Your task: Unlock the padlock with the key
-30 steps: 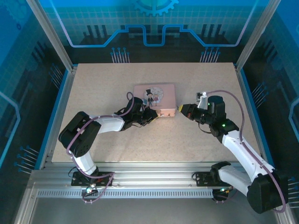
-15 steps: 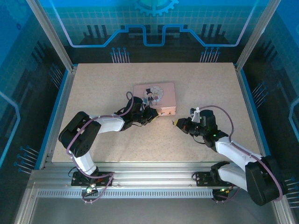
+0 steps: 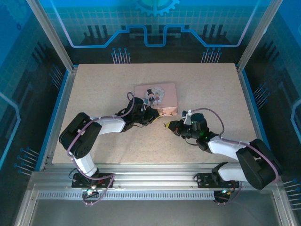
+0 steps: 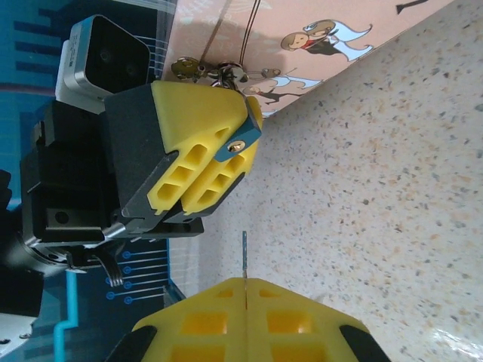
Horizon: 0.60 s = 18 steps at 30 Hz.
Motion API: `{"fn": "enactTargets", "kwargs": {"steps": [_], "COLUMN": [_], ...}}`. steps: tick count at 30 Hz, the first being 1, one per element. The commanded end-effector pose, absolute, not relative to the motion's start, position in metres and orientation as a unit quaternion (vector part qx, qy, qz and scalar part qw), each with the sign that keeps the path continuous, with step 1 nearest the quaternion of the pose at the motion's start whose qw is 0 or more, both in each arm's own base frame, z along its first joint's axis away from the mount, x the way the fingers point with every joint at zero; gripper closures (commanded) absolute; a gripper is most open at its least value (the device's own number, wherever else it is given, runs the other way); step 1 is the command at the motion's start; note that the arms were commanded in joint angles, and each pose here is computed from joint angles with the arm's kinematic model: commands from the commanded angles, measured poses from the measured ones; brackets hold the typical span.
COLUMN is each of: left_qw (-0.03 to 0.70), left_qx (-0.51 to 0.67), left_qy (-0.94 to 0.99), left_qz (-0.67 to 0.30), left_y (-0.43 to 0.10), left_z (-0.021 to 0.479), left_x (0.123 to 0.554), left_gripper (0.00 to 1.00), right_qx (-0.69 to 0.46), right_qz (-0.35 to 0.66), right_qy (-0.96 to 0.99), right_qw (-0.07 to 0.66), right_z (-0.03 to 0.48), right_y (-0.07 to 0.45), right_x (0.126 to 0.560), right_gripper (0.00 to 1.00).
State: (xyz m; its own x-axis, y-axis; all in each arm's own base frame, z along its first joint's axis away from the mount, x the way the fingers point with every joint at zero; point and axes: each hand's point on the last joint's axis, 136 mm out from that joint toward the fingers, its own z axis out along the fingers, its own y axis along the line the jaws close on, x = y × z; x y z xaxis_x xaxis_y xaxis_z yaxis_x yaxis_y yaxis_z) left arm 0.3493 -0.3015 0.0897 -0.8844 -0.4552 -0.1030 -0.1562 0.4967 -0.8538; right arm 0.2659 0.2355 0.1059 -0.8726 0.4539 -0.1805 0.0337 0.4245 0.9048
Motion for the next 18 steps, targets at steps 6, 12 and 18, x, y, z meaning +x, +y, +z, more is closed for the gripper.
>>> {"fn": "enactTargets", "kwargs": {"steps": [6,12,18], "left_qw": [0.157,0.156,0.156], "left_qx": [-0.160,-0.160,-0.161], "left_qy": [0.825,0.821,0.817], "left_qz": [-0.518,-0.525,-0.531], "left_y": [-0.314,-0.315,-0.316], "left_z": [0.120,0.122,0.124], "left_x": [0.346,0.347,0.346], "left_gripper": [0.89,0.89,0.89], "right_qx": [0.172,0.179,0.184], "right_qz": [0.554,0.565,0.574], "right_qy": [0.784,0.776,0.769], "right_qw": [0.221,0.217,0.214], "right_z": [0.129,0.127,0.124], "right_y": [0.249,0.254,0.258], "right_x": [0.288,0.292,0.296], "right_gripper": [1.00,1.00,1.00]}}
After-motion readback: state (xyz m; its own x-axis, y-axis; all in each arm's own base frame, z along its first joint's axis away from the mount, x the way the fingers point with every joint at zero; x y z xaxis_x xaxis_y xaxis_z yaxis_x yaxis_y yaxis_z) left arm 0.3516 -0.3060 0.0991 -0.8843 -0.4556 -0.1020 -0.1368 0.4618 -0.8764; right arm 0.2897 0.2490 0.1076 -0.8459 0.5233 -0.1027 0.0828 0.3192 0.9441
